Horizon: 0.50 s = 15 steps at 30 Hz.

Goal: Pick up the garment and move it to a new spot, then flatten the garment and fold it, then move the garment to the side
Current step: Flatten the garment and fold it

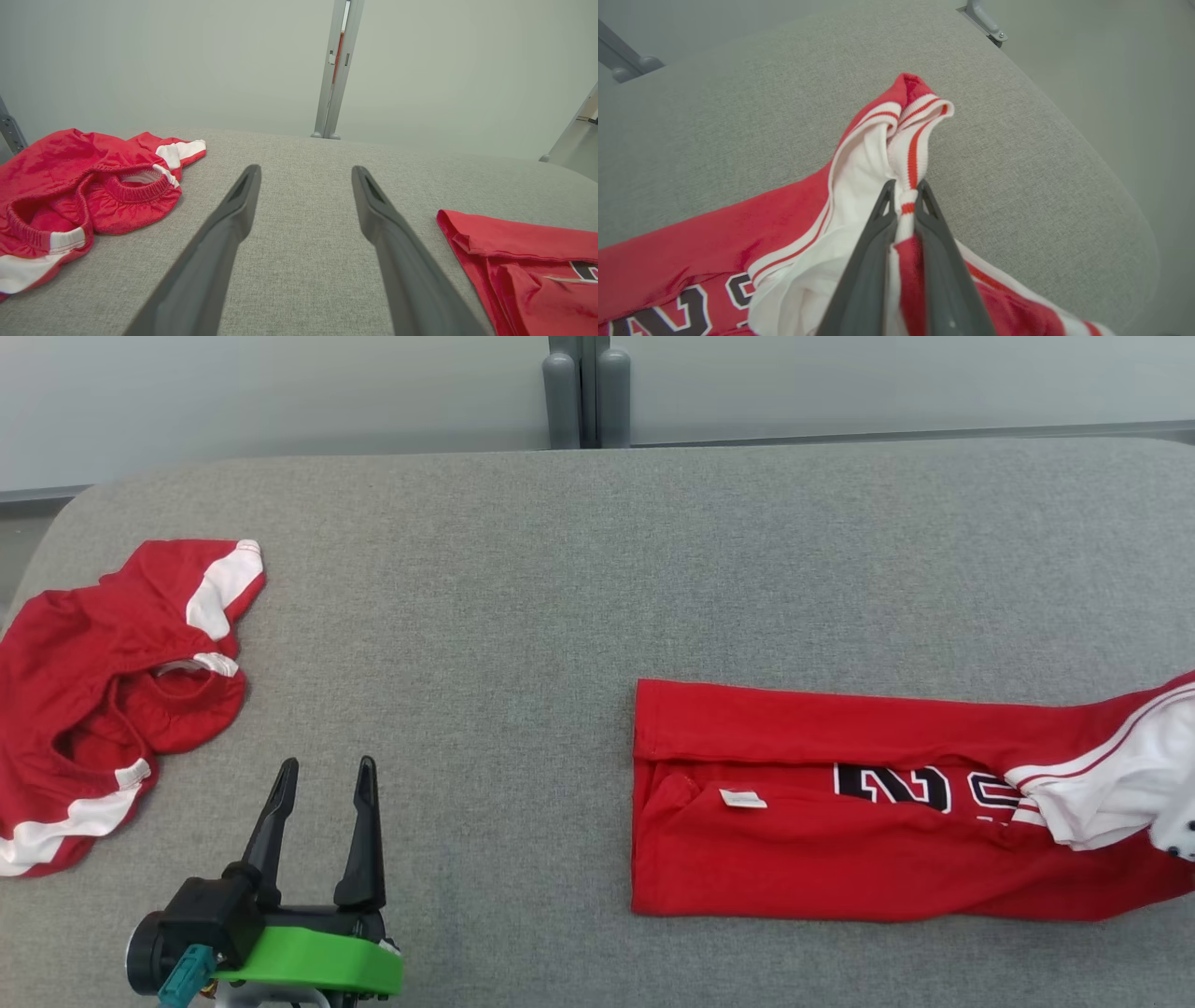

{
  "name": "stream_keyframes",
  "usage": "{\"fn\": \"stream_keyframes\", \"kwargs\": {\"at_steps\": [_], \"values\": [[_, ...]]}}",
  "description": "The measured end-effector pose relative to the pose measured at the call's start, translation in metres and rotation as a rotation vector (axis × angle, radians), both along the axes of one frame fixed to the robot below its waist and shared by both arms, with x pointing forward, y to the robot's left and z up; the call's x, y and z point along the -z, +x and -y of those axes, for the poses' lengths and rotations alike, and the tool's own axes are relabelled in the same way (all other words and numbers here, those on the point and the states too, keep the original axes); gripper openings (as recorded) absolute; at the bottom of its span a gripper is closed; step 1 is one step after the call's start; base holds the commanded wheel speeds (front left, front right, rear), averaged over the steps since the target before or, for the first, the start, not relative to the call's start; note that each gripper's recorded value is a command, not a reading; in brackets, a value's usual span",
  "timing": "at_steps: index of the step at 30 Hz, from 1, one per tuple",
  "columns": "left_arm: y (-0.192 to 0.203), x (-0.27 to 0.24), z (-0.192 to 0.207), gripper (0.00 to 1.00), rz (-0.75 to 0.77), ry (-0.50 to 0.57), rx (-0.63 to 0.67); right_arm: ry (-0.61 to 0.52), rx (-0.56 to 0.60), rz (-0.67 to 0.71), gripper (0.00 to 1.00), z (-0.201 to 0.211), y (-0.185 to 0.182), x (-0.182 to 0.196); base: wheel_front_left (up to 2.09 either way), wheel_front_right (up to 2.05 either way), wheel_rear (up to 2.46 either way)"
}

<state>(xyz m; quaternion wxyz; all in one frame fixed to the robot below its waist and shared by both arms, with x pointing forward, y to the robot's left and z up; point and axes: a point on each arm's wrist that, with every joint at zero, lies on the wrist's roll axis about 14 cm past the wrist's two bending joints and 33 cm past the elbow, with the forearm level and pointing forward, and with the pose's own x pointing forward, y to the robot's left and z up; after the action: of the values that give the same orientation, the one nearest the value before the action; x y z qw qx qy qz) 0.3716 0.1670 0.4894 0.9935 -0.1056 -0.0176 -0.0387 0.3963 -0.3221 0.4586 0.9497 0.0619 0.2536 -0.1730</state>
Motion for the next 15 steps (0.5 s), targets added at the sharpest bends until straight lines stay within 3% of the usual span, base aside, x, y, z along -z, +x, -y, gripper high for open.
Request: {"fn": "stream_keyframes", "kwargs": {"at_steps": [7,15], "values": [[-0.001,-0.004,0.002,1.00,0.011,0.000,0.006,0.046,-0.316,0.007,0.00,-0.106,0.018,0.000,0.00,0.00,0.00],[-0.003,-0.005,-0.002,1.00,0.012,0.001,-0.006,0.159,-0.663,-0.031,0.00,-0.229,0.009,0.015,0.00,0.00,0.00]]}}
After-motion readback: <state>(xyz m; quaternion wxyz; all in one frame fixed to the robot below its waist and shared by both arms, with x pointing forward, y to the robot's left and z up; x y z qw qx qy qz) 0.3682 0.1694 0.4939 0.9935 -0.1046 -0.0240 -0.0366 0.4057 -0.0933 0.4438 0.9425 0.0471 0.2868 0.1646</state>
